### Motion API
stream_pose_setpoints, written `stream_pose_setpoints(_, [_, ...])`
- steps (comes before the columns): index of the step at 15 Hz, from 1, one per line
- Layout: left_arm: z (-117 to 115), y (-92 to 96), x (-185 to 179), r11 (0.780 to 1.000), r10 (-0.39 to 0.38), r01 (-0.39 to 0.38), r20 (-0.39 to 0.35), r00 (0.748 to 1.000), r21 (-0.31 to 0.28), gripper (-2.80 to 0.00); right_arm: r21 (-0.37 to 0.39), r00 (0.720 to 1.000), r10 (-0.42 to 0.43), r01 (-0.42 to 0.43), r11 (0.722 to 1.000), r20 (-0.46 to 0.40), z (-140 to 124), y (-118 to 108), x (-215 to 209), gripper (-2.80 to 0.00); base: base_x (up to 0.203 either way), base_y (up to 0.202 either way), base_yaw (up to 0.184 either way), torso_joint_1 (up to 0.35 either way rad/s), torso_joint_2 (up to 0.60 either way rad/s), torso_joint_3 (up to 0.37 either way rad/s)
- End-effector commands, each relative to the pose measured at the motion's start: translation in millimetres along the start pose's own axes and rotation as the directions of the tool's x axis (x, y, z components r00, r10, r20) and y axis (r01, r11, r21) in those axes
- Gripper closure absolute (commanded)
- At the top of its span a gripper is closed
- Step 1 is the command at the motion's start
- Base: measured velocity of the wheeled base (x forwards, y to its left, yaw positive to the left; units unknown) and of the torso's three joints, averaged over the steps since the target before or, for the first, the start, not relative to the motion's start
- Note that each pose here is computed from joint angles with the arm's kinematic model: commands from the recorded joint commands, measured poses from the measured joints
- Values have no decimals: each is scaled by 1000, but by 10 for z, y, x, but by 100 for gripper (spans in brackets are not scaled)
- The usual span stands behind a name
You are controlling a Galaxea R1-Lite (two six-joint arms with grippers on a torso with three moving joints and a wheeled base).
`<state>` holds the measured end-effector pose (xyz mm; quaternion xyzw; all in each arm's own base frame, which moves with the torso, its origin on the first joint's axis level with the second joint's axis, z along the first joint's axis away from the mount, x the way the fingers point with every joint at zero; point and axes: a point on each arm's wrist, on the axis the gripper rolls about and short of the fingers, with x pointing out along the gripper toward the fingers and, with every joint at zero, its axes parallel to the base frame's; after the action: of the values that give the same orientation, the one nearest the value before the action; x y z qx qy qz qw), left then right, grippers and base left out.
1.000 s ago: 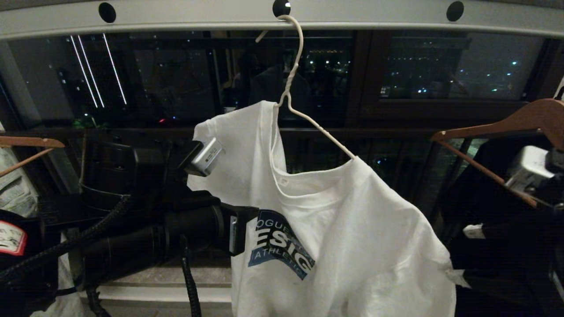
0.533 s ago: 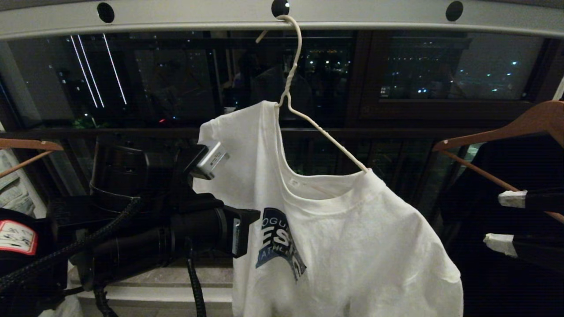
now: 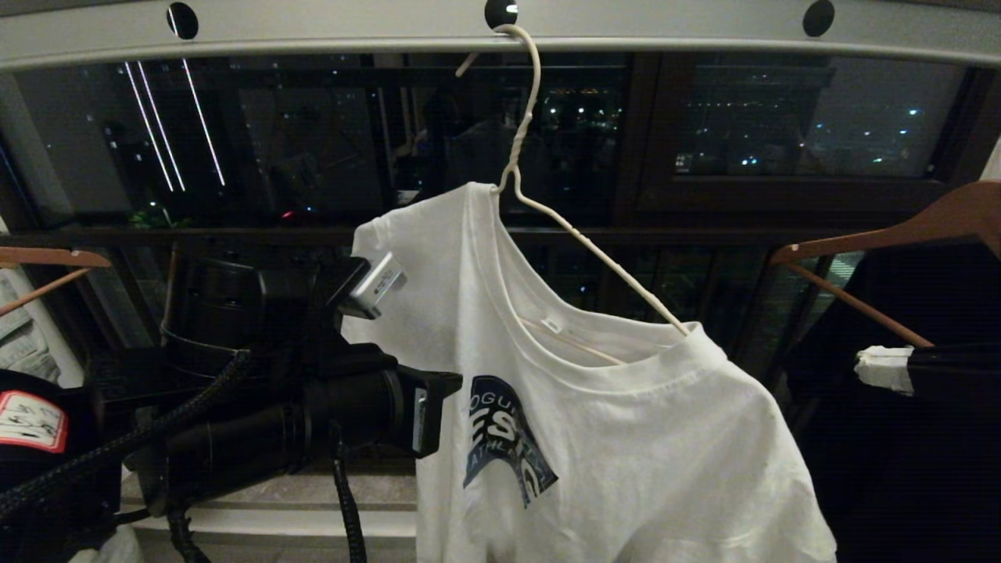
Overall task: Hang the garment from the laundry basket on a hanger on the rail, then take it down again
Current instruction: Take the clothes off the clothes rack
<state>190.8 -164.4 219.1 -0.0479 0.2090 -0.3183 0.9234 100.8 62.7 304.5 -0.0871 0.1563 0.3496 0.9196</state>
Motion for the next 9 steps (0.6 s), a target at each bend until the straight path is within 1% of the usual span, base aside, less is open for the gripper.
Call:
stream_pose_setpoints(1, [2, -1, 3, 1000, -1, 1, 1, 1000, -2, 0, 18, 1000, 22, -22, 1000, -8, 14, 2, 70, 0, 0, 0, 0, 0, 0, 0])
stream_pose_setpoints(2, [2, -1, 3, 1000, -1, 1, 1, 1000, -2, 0, 26, 999, 34, -34, 999, 12, 34, 12, 86, 0, 0, 0, 0, 0, 0, 0])
stream_pose_setpoints(3, [2, -1, 3, 1000, -1, 1, 1, 1000, 0, 0, 28, 999, 46, -47, 999, 23, 45, 26, 101, -280, 0, 0, 0, 0, 0, 0])
stream_pose_setpoints(6, [18, -13, -33, 1000, -6, 6, 12, 1000, 1, 0, 28, 997, 77, -77, 997, 12, 51, 35, 171, -280, 0, 0, 0, 0, 0, 0])
stream_pose_setpoints(9, [11, -11, -18, 1000, -5, 5, 7, 1000, 1, 0, 35, 995, 97, -97, 995, -15, 45, 26, 273, -280, 0, 0, 0, 0, 0, 0])
